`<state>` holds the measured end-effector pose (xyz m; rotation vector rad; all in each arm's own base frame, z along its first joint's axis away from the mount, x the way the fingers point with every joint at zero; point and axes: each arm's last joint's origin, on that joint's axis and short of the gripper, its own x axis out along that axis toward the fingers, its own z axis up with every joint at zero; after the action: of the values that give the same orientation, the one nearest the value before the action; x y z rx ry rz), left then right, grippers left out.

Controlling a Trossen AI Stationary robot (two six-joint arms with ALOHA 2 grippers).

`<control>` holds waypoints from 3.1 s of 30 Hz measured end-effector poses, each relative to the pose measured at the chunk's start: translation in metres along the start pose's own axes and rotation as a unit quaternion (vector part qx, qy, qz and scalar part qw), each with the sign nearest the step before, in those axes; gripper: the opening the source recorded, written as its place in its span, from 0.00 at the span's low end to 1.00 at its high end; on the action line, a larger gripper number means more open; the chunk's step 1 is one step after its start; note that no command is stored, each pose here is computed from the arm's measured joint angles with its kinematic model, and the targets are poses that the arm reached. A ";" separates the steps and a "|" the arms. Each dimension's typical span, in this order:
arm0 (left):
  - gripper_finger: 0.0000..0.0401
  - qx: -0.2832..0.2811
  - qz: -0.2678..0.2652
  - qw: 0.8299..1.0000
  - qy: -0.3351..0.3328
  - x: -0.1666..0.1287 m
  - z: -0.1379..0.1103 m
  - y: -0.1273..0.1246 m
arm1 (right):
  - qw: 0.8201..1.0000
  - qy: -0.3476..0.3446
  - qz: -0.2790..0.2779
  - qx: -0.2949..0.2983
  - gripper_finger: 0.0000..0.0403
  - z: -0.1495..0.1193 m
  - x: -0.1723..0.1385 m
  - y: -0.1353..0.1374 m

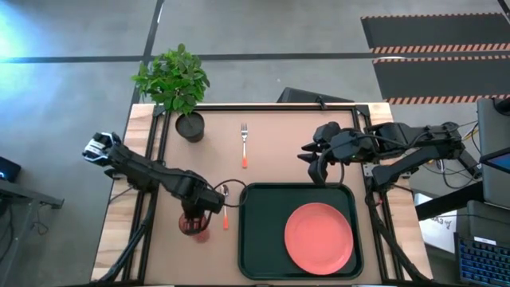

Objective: Pick and place plate/cup/fork/spoon on tray
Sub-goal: Put the orange cup on the black tray to the top left of the pink plate, then adjust the black tray

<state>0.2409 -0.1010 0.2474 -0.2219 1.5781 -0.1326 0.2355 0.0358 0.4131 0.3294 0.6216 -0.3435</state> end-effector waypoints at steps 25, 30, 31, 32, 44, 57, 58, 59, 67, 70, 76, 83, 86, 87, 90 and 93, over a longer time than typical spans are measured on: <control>0.00 0.071 0.089 0.979 -0.171 -0.064 0.115 0.053 | 0.996 -0.087 -0.019 0.002 0.32 0.006 -0.058 -0.026; 0.00 0.106 0.094 0.984 -0.110 -0.058 0.138 0.055 | 0.996 -0.090 -0.027 0.003 0.32 0.003 -0.066 -0.032; 0.00 0.114 0.093 0.983 -0.105 -0.057 0.144 0.055 | 0.995 -0.091 -0.026 0.004 0.32 0.004 -0.066 -0.032; 0.00 0.121 0.089 0.983 -0.105 -0.057 0.148 0.055 | 0.995 -0.092 -0.026 0.004 0.32 0.003 -0.066 -0.032; 0.00 0.157 0.075 0.976 -0.129 -0.059 0.187 0.057 | 0.996 -0.089 -0.028 -0.010 0.32 0.003 -0.065 -0.031; 0.00 0.144 0.072 0.983 -0.085 -0.038 0.194 0.067 | 0.996 -0.087 -0.029 -0.013 0.32 0.003 -0.065 -0.031; 0.00 0.144 0.072 0.983 -0.085 -0.038 0.194 0.067 | 0.996 -0.087 -0.029 -0.013 0.32 0.003 -0.065 -0.032; 0.00 0.144 0.072 0.983 -0.086 -0.038 0.195 0.067 | 0.996 -0.087 -0.029 -0.013 0.32 0.003 -0.065 -0.032; 0.09 0.148 0.077 0.981 -0.103 -0.046 0.195 0.064 | 0.996 -0.080 -0.033 -0.017 0.32 0.001 -0.064 -0.032; 0.14 0.151 0.077 0.979 -0.114 -0.051 0.196 0.061 | 0.996 -0.080 -0.033 -0.017 0.32 0.001 -0.064 -0.032; 0.22 0.154 0.076 0.974 -0.147 -0.070 0.196 0.055 | 0.996 -0.080 -0.033 -0.020 0.32 0.001 -0.064 -0.032; 0.24 0.122 0.078 0.966 -0.215 -0.122 0.175 0.045 | 0.996 -0.079 -0.033 -0.021 0.32 0.001 -0.064 -0.032; 0.23 0.088 0.108 0.966 -0.217 -0.143 0.151 0.043 | 0.996 -0.073 -0.037 -0.024 0.31 0.000 -0.064 -0.033; 0.23 0.075 0.118 0.967 -0.215 -0.149 0.141 0.042 | 0.997 -0.068 -0.039 -0.026 0.30 -0.001 -0.064 -0.034; 0.20 0.029 0.121 0.969 -0.212 -0.164 0.113 0.039 | 0.997 -0.050 -0.049 -0.027 0.24 -0.005 -0.063 -0.035; 0.19 -0.017 0.107 0.970 -0.218 -0.172 0.088 0.033 | 0.997 -0.045 -0.053 -0.016 0.17 -0.005 -0.061 -0.035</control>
<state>0.3279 -0.0254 0.4061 -0.0956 1.1564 0.1071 0.1720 0.0196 0.4397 0.2495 0.5575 -0.4464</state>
